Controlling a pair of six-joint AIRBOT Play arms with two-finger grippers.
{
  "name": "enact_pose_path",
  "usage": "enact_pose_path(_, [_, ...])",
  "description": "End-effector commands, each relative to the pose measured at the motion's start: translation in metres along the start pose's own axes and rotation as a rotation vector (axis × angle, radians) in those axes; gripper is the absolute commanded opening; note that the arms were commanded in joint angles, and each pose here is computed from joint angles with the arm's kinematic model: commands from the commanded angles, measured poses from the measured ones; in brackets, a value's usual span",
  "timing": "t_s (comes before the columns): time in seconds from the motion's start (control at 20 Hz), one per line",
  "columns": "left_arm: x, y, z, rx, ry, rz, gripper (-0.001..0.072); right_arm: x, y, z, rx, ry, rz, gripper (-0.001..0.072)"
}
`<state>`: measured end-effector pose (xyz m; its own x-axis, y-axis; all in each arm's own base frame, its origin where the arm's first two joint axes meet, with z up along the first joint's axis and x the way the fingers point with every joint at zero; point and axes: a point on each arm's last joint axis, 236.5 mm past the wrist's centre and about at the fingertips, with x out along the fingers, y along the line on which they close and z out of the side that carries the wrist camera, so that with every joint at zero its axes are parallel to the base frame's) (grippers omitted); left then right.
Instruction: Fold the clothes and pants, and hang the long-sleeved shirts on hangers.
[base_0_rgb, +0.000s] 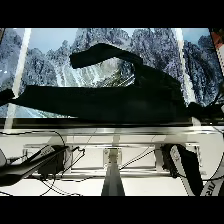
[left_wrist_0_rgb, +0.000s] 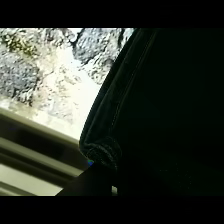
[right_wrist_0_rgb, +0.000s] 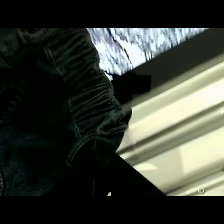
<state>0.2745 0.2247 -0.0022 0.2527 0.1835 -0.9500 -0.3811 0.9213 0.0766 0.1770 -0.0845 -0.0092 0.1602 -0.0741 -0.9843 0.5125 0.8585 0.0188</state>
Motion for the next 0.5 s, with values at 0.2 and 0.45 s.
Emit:
enact_pose_path(0.2, [0.023,0.041,-0.075,0.127,0.317,0.158,0.0020,0.008,-0.016,-0.059,-0.169,0.194,-0.046,0.0045])
enact_pose_path(0.45, [0.047,0.038,-0.092,0.098,0.396,0.142,0.0099,0.009,-0.015,-0.050,-0.170,0.155,-0.044,0.0507])
